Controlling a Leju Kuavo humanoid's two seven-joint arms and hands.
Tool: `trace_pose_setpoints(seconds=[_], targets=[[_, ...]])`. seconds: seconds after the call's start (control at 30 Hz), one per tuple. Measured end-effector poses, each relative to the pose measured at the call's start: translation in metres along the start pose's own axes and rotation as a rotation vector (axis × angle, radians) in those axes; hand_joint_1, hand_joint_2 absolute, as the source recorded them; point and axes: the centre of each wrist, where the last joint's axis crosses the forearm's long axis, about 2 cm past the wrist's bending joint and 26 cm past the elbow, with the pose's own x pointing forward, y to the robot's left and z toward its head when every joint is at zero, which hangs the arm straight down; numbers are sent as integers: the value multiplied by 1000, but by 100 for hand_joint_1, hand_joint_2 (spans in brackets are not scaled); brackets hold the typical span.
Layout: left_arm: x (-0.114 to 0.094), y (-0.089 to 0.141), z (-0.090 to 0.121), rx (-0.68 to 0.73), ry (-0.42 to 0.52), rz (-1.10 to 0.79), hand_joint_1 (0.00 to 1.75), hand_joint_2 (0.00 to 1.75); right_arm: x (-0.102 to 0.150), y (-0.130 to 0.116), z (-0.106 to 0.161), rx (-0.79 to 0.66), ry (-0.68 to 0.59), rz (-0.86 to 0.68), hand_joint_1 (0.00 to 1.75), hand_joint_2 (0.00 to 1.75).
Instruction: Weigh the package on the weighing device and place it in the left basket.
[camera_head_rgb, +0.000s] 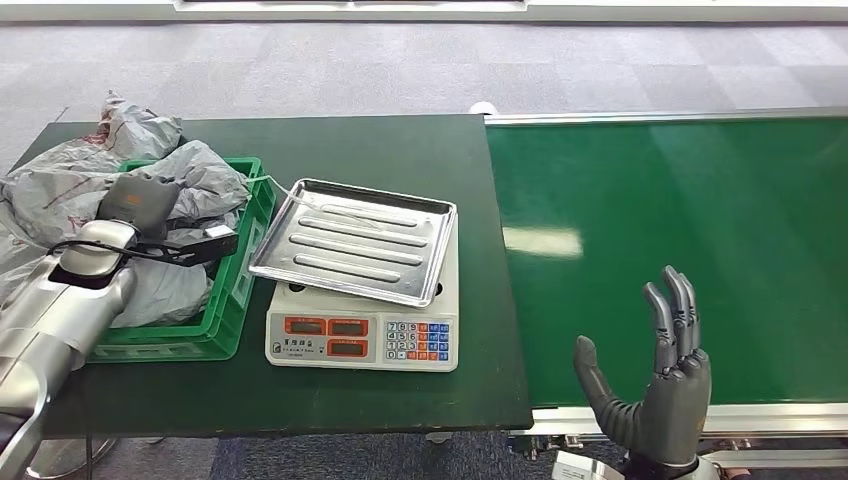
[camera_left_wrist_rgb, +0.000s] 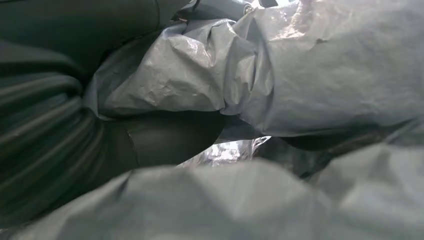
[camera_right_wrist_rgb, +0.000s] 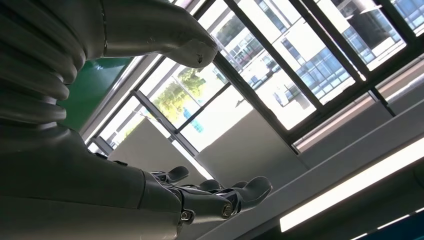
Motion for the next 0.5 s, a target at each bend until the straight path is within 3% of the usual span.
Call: trace_pose_setpoints(seconds=[0.23,0.37,0.5], targets=[[-22,-37,21,-102,91,17,172,175,-1,-1,0,5,-2,3,0,175],[-36,-48,30,-129,136,27,0,0,-2,-1,0,6,-3,3,0,175],[-43,-52,34,-116,174,39,0,0,-2,-2,0,7,-2,4,0,175]])
